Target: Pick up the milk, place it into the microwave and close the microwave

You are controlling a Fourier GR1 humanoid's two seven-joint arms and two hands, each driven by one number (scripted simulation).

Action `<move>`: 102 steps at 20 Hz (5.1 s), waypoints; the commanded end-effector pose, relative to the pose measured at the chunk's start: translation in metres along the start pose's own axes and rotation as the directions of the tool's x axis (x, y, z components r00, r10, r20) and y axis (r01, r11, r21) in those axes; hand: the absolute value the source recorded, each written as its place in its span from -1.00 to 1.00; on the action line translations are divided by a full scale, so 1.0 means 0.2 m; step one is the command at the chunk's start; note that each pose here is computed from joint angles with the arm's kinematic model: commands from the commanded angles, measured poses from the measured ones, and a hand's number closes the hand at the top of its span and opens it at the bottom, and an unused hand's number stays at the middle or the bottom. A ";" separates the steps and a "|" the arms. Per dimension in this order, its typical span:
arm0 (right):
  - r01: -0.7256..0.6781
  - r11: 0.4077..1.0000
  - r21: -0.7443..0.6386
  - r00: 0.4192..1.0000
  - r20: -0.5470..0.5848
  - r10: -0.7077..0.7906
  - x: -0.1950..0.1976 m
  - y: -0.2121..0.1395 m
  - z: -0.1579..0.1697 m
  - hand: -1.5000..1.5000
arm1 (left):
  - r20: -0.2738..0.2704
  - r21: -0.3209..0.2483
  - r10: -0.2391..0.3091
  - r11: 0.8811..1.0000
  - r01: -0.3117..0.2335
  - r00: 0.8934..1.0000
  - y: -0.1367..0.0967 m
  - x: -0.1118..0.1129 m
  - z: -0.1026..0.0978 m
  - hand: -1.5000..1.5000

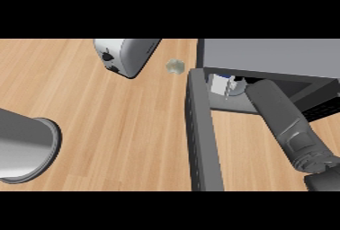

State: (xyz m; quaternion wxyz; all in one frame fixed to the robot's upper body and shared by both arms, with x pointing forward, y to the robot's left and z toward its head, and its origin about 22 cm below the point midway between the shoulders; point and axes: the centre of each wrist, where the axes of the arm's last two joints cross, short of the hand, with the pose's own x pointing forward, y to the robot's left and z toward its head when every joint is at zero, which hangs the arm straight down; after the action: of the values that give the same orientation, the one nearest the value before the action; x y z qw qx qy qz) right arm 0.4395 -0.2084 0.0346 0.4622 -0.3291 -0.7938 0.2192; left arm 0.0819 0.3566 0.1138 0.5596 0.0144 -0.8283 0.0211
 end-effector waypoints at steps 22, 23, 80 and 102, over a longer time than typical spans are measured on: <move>-0.084 0.996 0.005 0.996 -0.004 0.084 0.01 -0.06 -0.07 -1.00 | -0.027 -0.125 -0.040 0.992 0.036 0.999 -0.03 -0.08 -0.13 -1.00; -0.054 0.998 0.026 0.999 0.003 0.054 0.03 -0.04 -0.08 -1.00 | -0.041 -0.141 -0.031 0.990 0.025 0.999 0.00 -0.12 -0.12 -1.00; 0.694 0.711 0.114 0.719 -0.175 -0.673 -0.52 -0.47 1.29 -1.00 | -0.143 -0.710 -0.145 0.704 0.001 0.979 -1.36 -0.66 -0.54 1.00; 0.750 0.591 0.296 0.619 0.001 -0.786 -0.12 -0.82 1.09 -1.00 | -0.122 -0.614 -0.178 0.787 0.067 0.976 -1.62 -1.14 -0.48 1.00</move>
State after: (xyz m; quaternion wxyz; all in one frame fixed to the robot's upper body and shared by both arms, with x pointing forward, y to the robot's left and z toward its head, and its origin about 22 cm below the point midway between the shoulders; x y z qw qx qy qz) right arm 0.1992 -0.3524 0.0064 0.5143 0.1087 -0.8439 0.1071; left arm 0.2636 0.0412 -0.0507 0.5921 -0.1192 -0.7479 -0.2755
